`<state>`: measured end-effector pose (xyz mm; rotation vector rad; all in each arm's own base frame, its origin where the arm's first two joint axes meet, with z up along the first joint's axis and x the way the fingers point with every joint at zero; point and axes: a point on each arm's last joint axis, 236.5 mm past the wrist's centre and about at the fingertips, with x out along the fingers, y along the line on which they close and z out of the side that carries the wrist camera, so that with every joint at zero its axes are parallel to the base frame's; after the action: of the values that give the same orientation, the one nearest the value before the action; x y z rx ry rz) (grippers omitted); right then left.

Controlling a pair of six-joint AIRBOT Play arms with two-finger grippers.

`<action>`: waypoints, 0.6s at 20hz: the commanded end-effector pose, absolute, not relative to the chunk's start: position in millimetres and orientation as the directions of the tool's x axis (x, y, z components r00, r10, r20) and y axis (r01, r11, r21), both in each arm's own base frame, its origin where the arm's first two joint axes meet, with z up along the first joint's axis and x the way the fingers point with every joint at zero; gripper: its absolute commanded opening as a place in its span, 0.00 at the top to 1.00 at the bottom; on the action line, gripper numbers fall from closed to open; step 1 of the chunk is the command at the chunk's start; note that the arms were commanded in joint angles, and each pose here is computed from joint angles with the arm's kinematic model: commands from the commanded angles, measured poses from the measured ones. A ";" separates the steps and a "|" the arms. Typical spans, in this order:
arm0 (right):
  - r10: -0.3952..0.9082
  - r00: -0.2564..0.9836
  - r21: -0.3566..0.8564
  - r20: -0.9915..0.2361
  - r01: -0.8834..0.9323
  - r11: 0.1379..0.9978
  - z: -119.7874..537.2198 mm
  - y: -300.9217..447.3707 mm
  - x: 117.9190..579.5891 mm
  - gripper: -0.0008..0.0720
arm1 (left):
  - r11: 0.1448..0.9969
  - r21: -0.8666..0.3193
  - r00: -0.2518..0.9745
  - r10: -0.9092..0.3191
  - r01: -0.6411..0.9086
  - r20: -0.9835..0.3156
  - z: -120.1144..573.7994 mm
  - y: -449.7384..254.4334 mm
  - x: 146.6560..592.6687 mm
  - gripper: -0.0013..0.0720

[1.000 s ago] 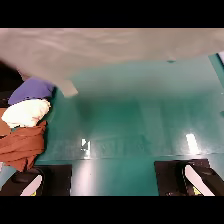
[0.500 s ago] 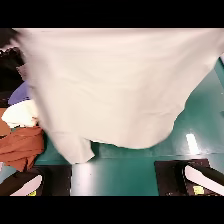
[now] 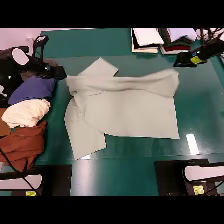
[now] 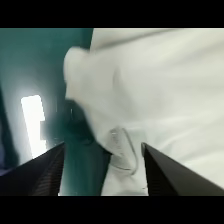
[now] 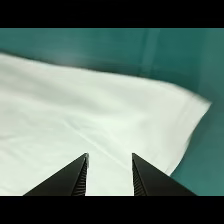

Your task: Fold the shirts.

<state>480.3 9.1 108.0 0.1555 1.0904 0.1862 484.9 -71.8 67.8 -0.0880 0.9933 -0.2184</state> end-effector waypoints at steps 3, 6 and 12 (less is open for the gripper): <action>0.310 0.395 0.291 -0.865 -0.110 0.950 112.5 22.6 458.6 0.54 | 0.981 -0.195 0.353 -0.181 -0.004 -0.918 45.2 -7.8 419.8 0.22; 0.322 0.338 0.308 -0.884 -0.094 0.947 95.6 31.9 412.1 0.54 | 0.975 -0.214 0.259 -0.192 -0.059 -0.947 -1.8 -8.5 354.7 0.22; 0.389 0.305 0.379 -0.869 -0.094 0.921 74.9 63.1 361.7 0.54 | 0.932 -0.355 0.159 -0.340 -0.078 -0.927 -83.3 -74.2 286.4 0.22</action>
<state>381.5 47.9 81.2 0.2352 1.2218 0.2931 313.5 -49.0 -53.4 -0.3021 1.3794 -0.1616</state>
